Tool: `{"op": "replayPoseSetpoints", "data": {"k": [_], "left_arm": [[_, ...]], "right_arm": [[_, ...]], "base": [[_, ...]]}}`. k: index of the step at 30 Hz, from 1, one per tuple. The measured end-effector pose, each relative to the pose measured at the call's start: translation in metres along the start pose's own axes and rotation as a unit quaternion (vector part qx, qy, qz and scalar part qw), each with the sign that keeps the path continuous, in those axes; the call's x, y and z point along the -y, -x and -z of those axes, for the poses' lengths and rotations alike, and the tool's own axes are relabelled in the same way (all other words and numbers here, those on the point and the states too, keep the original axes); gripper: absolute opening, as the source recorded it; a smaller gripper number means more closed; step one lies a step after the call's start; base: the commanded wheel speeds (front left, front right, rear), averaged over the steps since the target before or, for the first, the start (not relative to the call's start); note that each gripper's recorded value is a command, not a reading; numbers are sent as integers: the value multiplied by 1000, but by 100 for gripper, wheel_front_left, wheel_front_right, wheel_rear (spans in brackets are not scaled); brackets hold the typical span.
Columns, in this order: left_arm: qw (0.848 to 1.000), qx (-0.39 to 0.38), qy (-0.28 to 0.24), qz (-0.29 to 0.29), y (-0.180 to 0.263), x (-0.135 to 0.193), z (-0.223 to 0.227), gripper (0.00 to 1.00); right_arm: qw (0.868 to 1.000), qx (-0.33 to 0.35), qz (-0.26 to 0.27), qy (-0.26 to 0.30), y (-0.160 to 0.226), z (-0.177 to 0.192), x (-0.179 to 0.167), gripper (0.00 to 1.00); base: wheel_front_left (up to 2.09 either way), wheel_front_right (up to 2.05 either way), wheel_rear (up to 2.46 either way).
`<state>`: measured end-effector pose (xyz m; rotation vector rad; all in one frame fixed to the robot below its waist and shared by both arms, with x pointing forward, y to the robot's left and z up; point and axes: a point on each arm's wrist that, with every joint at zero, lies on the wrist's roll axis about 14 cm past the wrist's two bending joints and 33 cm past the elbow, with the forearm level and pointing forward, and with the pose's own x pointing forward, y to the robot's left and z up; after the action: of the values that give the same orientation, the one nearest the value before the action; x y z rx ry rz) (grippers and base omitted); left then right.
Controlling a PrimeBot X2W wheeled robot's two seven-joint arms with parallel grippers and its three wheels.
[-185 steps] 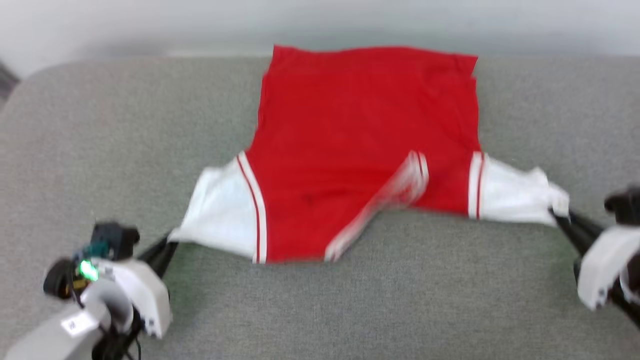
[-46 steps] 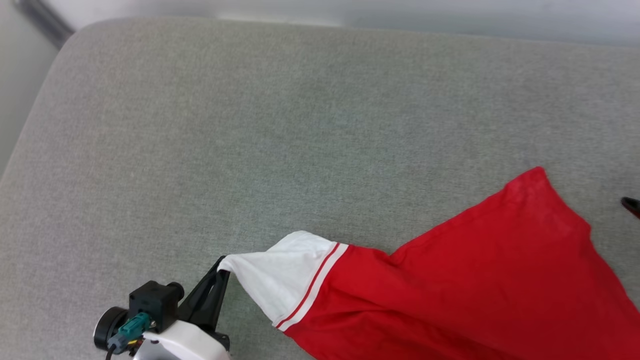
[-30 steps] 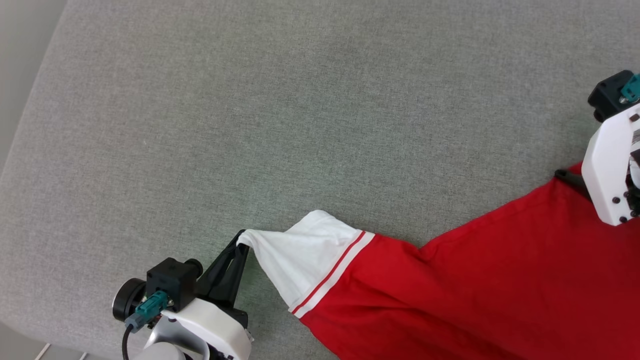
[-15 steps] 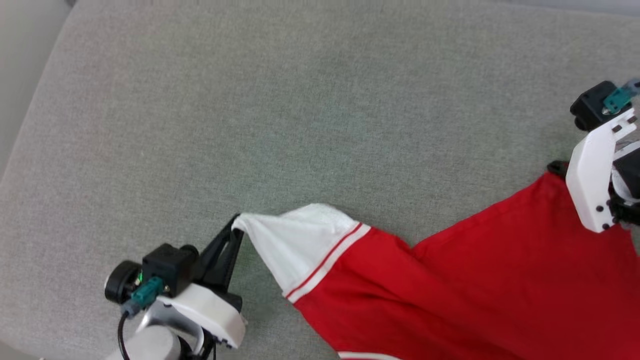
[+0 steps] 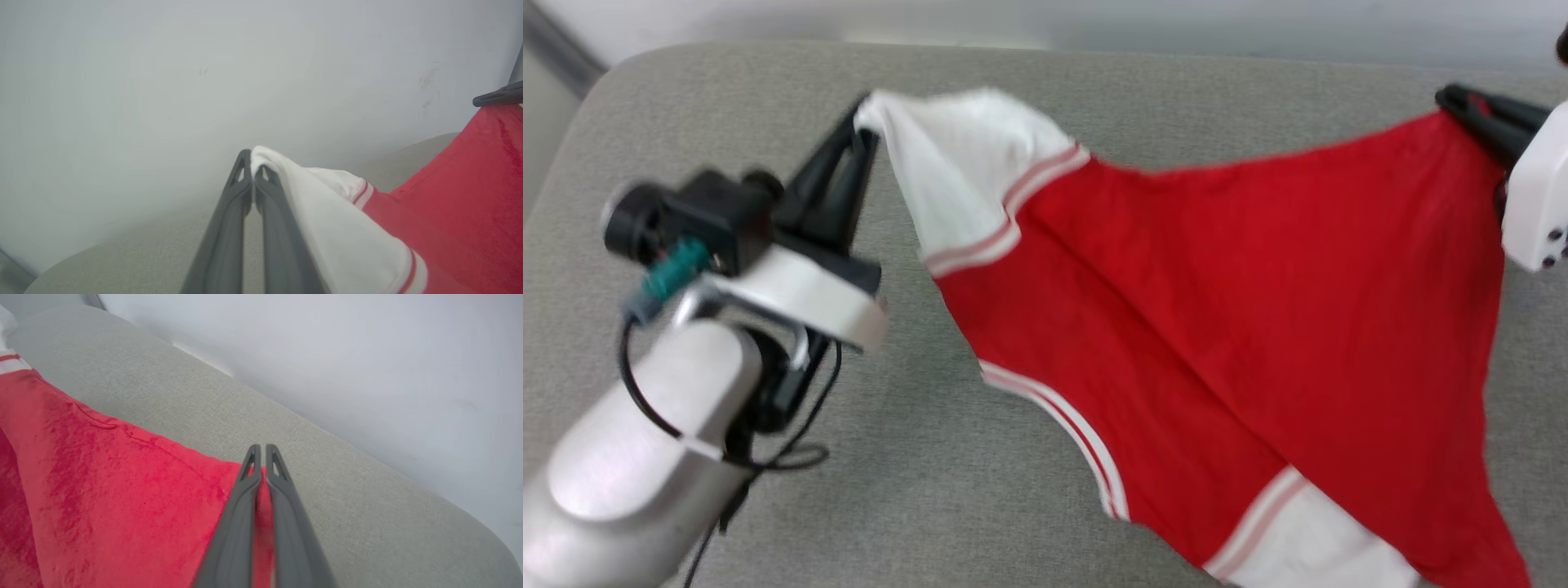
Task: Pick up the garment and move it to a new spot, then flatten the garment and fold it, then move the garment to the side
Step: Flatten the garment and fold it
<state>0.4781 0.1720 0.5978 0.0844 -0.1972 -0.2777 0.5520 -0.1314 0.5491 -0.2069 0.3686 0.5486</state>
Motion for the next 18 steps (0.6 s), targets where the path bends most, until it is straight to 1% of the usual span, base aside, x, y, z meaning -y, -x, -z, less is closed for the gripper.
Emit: {"op": "replayPoseSetpoints", "data": {"k": [2, 3, 4, 5, 10, 11, 14, 17, 18], "left_arm": [[999, 28, -13, 11, -20, 0, -22, 0], [999, 28, -13, 11, -20, 0, -22, 0], [998, 51, -29, 24, -39, -1, -42, 0], [997, 61, -36, 29, -49, -1, -51, 0], [990, 113, -64, 59, -96, 5, -95, 0], [990, 113, -64, 59, -96, 5, -95, 0], [986, 131, -82, 69, -122, 5, -114, 0], [981, 155, -91, 74, -147, 3, -136, 0], [978, 167, -95, 77, -161, 3, -147, 0]], "right_arm": [[999, 30, 13, 5, 4, -17, 9, 0], [999, 30, 13, 5, 4, -17, 9, 0], [998, 54, 25, 10, 6, -33, 18, 0], [997, 66, 32, 12, 6, -41, 23, 0], [989, 130, 71, 19, 7, -84, 52, 0], [989, 130, 71, 19, 7, -84, 52, 0], [982, 160, 100, 26, 7, -108, 72, 0], [977, 168, 123, 44, 2, -126, 87, 0], [974, 176, 135, 54, -2, -138, 94, 0]], "base": [[0, 0, 0], [0, 0, 0], [0, 0, 0], [0, 0, 0], [0, 0, 0], [0, 0, 0], [0, 0, 0], [0, 0, 0], [0, 0, 0]]}}
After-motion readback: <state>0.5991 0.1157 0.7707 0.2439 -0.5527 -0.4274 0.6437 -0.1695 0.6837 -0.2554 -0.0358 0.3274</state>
